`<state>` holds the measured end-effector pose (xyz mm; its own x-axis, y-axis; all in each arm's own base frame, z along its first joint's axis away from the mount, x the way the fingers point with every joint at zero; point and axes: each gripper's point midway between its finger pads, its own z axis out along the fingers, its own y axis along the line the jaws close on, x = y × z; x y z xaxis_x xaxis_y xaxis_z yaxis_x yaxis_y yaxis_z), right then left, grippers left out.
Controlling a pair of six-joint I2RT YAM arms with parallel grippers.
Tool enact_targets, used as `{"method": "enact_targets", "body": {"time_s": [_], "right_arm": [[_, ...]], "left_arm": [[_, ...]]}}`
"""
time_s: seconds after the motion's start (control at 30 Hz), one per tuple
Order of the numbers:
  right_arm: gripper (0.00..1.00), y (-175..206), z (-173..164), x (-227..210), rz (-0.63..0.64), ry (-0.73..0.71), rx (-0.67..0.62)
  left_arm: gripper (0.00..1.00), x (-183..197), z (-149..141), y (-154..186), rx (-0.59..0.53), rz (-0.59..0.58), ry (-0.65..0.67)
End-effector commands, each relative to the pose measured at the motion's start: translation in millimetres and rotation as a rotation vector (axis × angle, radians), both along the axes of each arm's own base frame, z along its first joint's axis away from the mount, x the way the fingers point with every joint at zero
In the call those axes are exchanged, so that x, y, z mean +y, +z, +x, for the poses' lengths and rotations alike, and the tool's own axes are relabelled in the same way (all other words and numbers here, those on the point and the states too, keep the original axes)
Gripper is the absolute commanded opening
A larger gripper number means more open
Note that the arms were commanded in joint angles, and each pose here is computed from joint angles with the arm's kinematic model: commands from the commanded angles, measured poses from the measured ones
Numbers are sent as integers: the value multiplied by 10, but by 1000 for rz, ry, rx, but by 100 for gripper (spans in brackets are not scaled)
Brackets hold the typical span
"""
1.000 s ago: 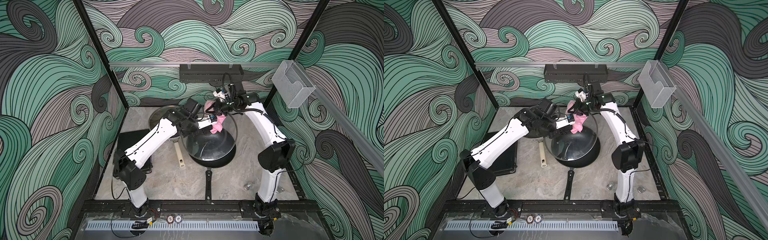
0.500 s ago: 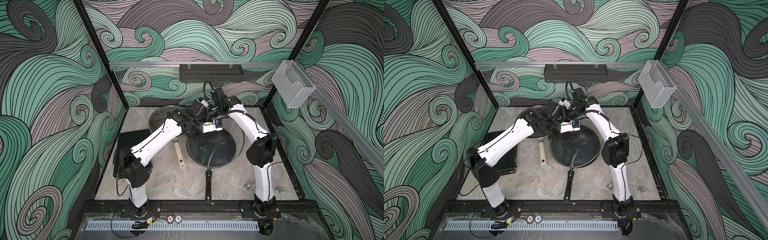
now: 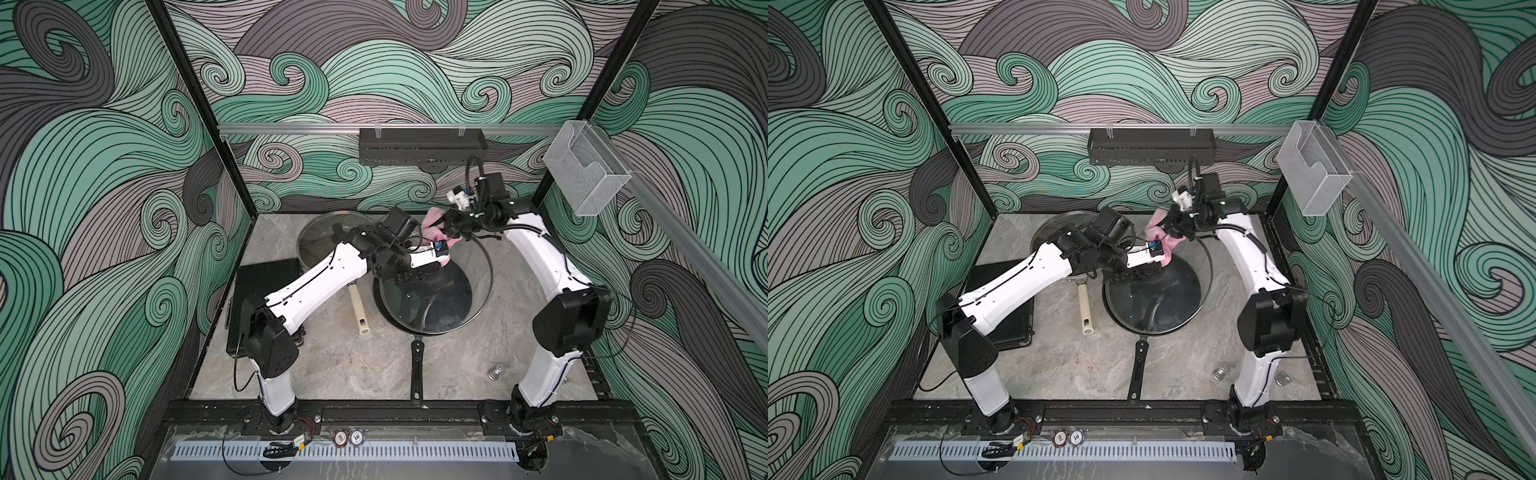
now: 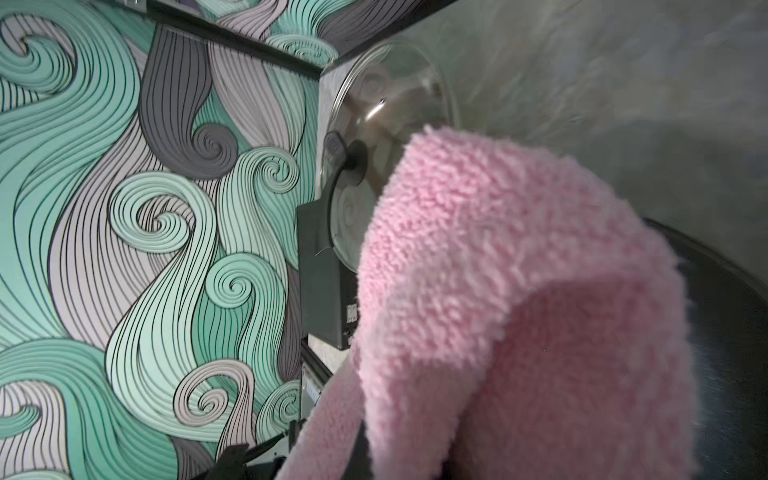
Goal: Wipe the pot lid with a cloth
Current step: Wipe the pot lid.
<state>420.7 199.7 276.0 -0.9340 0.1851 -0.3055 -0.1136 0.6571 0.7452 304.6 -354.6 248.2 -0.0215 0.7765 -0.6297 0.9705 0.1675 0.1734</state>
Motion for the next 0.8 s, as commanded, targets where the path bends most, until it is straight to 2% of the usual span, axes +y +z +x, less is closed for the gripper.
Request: {"method": "enact_targets", "body": {"time_s": [0.0, 0.1, 0.27, 0.5, 0.6, 0.7, 0.77], "right_arm": [[0, 21, -17, -163, -13, -81, -24], [0, 12, -111, -272, -26, -99, -29], [0, 78, -266, -428, -71, -137, -63], [0, 248, -462, -729, -202, -225, -168], [0, 339, -500, -904, -208, -301, -203], [0, 419, -538, -1032, -193, -358, -239], [0, 418, -568, -1101, -202, -377, -242]], "left_arm": [[0, -54, 140, 1007, -216, -250, 51], [0, -42, 213, 1036, -222, -254, 100], [0, -22, 413, 1112, -174, -276, 265], [0, -36, 647, 1149, 28, -362, 632], [0, -167, 575, 1136, 93, -399, 657], [0, -269, 523, 1062, 109, -372, 671], [0, -255, 561, 1005, 114, -356, 754]]}}
